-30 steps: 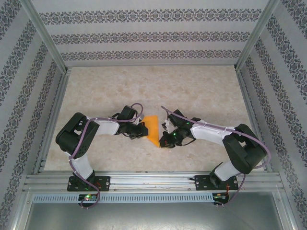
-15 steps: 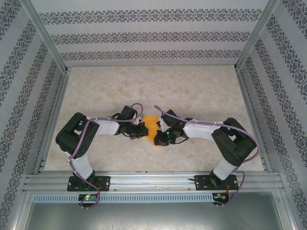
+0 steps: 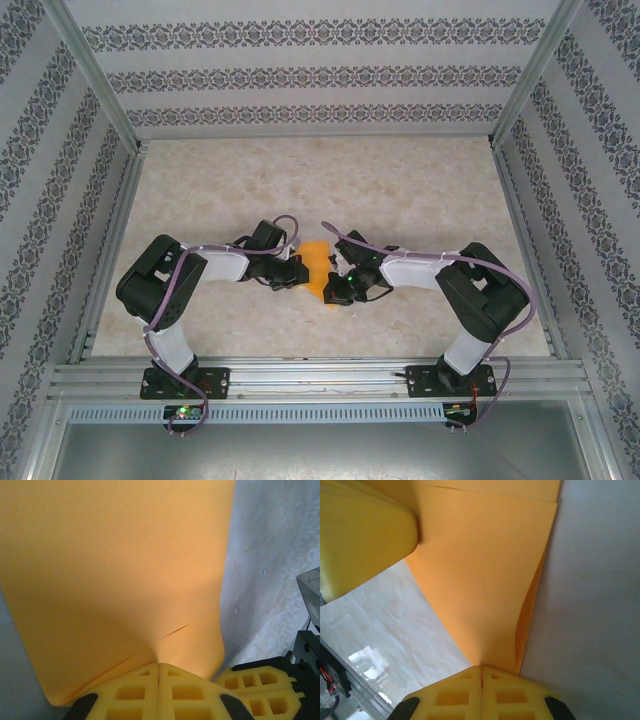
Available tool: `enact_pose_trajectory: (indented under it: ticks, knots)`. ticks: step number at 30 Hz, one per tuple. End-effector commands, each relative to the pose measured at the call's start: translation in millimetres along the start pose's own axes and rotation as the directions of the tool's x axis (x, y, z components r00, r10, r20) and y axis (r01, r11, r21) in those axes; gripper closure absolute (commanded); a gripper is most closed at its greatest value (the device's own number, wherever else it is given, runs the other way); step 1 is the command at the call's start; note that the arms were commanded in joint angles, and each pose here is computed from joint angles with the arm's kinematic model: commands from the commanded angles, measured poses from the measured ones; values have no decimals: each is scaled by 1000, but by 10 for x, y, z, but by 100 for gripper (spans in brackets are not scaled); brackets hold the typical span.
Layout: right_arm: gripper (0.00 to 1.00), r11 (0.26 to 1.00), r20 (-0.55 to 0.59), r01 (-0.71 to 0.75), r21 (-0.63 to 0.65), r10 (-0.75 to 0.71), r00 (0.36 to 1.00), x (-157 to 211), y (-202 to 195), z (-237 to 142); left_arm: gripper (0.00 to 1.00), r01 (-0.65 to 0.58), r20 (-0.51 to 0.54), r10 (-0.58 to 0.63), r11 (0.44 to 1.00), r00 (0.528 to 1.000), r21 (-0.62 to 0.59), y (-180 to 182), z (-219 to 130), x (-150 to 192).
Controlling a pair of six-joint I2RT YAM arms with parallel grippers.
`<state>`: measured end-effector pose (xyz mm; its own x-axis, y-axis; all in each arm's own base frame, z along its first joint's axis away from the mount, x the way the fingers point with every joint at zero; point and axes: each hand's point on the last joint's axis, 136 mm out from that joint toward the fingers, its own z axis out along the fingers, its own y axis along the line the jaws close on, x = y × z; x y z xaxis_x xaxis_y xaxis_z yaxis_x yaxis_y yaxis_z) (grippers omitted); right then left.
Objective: Fold a paper plane with a square sheet of paper (fold left side to right side)
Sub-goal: Third fold the triangle at the center of the table.
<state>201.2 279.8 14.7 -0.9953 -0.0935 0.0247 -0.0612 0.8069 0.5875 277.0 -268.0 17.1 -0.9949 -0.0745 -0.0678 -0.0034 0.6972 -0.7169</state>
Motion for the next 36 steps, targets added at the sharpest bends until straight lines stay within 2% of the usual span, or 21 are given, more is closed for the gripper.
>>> enact_pose_trajectory:
  ticks: [1,8,18,24,36]
  knots:
    - [97,993,-27,-56,102,59,998,84,-230,40,92,36,-42,-42,989,998,-141,334,35,176]
    - [99,976,-64,-66,209,81,995,216,-427,59,89,-52,14,54,994,998,-92,53,-121,13]
    - [100,959,-46,-94,266,111,993,253,-511,103,93,-128,132,122,991,984,38,-229,-336,33]
    - [100,956,-49,-98,276,116,992,274,-518,125,98,-173,96,164,981,982,87,-376,-261,175]
    - [100,953,-57,-94,289,116,992,298,-523,140,99,-180,50,176,979,983,92,-432,49,193]
